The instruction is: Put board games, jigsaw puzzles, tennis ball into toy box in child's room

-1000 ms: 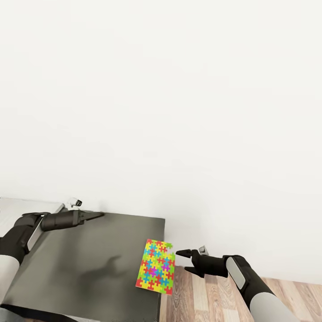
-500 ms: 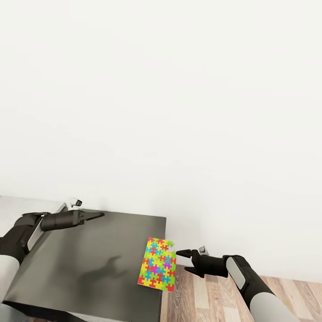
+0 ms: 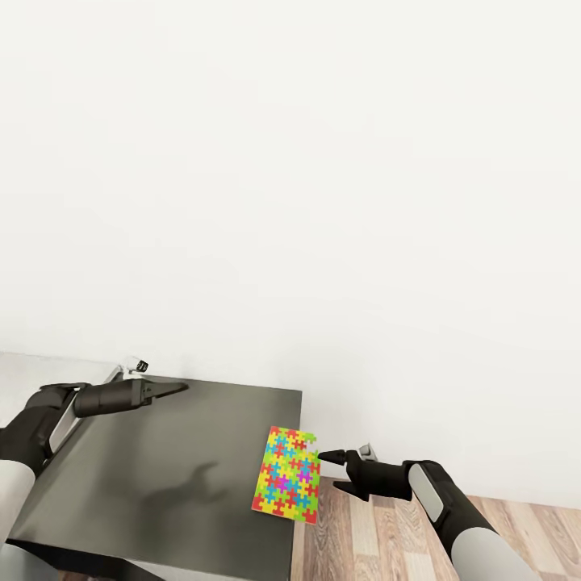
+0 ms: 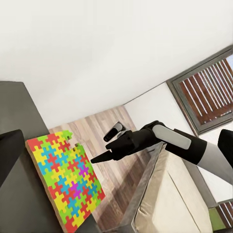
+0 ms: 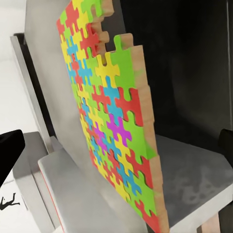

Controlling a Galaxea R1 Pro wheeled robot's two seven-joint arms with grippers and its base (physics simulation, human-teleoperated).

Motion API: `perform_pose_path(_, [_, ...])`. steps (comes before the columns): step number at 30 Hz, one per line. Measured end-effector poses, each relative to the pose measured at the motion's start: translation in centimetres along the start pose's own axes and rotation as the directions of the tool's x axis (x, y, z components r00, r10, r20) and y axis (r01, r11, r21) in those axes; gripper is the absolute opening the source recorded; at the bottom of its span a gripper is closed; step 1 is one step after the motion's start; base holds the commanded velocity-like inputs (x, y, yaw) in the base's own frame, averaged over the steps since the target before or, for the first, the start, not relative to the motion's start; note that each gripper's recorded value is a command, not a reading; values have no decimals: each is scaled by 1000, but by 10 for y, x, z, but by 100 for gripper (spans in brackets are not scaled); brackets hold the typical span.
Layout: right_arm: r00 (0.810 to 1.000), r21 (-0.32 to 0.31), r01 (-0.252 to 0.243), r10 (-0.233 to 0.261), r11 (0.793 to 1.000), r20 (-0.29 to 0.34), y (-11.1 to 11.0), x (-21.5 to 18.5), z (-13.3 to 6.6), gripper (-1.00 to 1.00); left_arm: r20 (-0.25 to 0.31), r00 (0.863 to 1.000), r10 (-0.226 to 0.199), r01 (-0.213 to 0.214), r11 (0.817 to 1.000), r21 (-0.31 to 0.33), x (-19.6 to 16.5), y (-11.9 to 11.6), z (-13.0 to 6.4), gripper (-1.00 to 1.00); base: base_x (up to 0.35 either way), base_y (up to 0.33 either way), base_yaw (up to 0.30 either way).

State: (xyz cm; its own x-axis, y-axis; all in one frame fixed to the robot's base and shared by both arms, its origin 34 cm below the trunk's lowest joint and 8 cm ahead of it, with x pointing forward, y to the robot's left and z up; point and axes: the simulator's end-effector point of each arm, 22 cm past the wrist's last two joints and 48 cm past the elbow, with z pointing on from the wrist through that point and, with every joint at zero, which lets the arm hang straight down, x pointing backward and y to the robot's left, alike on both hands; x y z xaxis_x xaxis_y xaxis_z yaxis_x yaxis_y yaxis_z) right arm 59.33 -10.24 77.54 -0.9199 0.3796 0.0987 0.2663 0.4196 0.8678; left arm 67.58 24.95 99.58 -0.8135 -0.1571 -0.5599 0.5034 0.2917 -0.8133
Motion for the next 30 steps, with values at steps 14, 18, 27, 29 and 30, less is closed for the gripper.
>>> perform_pose_path(14, [1000, -1, 1, -1, 1000, 0, 1, 0, 1, 100, 2, 1000, 0, 0, 1000, 1, 0, 0, 0, 100, 0, 0, 0])
perform_pose_path(18, [1000, -2, 1, -1, 1000, 0, 1, 0, 1, 100, 4, 1000, 1, -1, 1000, 0, -1, 0, 0, 100, 0, 0, 0])
perform_pose_path(27, [1000, -3, 1, -1, 1000, 0, -6, -2, 6, 100, 4, 1000, -1, 1, 1000, 0, 2, 8, 1, 100, 0, 0, 0])
perform_pose_path(29, [1000, -3, 1, -1, 1000, 0, -7, -2, 7, 100, 4, 1000, -1, 1, 1000, 0, 3, 9, 2, 100, 0, 0, 0])
perform_pose_path(30, [1000, -4, 1, -1, 1000, 0, -7, -2, 7, 100, 4, 1000, -1, 1, 1000, 0, 3, 9, 2, 100, 0, 0, 0])
